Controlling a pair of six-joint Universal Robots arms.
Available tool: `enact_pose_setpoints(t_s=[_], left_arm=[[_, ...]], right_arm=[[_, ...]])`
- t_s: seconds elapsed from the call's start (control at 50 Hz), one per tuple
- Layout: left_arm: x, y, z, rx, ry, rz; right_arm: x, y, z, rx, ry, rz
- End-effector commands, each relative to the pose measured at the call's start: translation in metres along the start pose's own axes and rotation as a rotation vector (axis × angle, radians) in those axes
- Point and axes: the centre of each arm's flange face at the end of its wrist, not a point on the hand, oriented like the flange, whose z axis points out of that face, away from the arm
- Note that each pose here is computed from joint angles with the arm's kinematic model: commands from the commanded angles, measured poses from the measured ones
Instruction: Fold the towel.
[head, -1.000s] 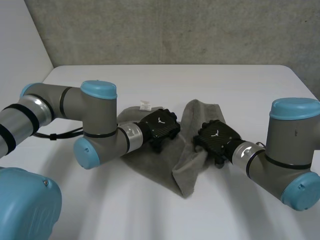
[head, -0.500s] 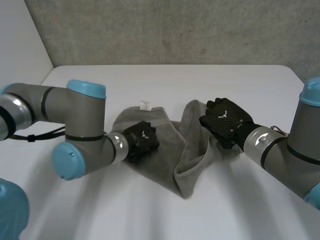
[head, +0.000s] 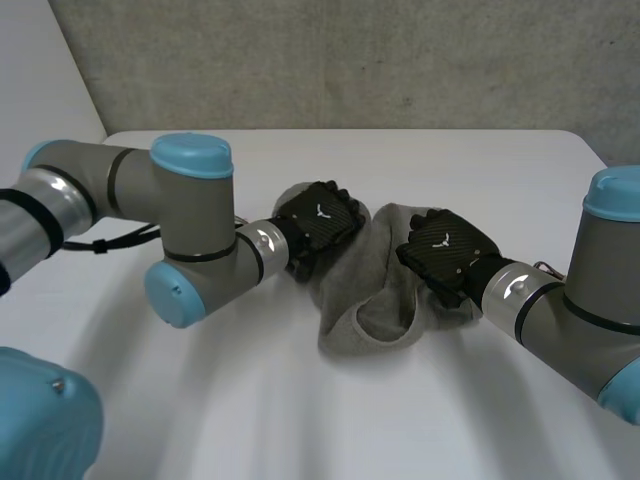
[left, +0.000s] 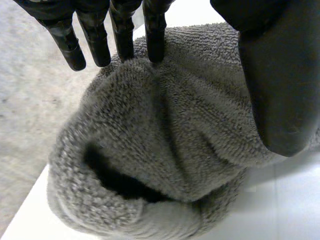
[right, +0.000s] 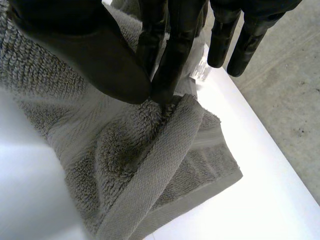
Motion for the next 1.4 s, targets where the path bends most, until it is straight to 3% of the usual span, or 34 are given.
enact_pose_setpoints(t_s=[0.02,0.34,0.5,0.7,0.96,1.16,1.32,1.4], left_arm=[[0.002,0.0,0.0,-0.026,0.042,-0.007],[0.001,0.001,-0.054,-0.138,0.071,0.046],[-0.034,-0.013,-0.07,-0.094,-0.038,0.013],[-0.056,-0.021,-0.047,0.094,-0.194,-0.07],[-0.026,0.037,-0.002,0.006,-0.112,-0.114],[-0.015,0.045,0.002,-0.021,-0.1,-0.12],[-0.025,0.009,-0.048,-0.093,-0.226,-0.108],[-0.019,0.003,-0.073,-0.136,-0.232,-0.119]], right_arm=[[-0.002,0.004,0.002,-0.01,-0.008,0.004],[-0.005,0.008,0.006,-0.021,-0.022,0.008],[-0.008,0.008,0.005,-0.02,-0.03,0.006],[-0.009,0.009,0.005,-0.024,-0.034,0.007],[-0.008,0.012,0.007,-0.03,-0.034,0.011],[-0.01,0.015,0.009,-0.04,-0.041,0.014],[-0.01,0.014,0.009,-0.039,-0.038,0.016],[-0.011,0.014,0.008,-0.038,-0.041,0.017]])
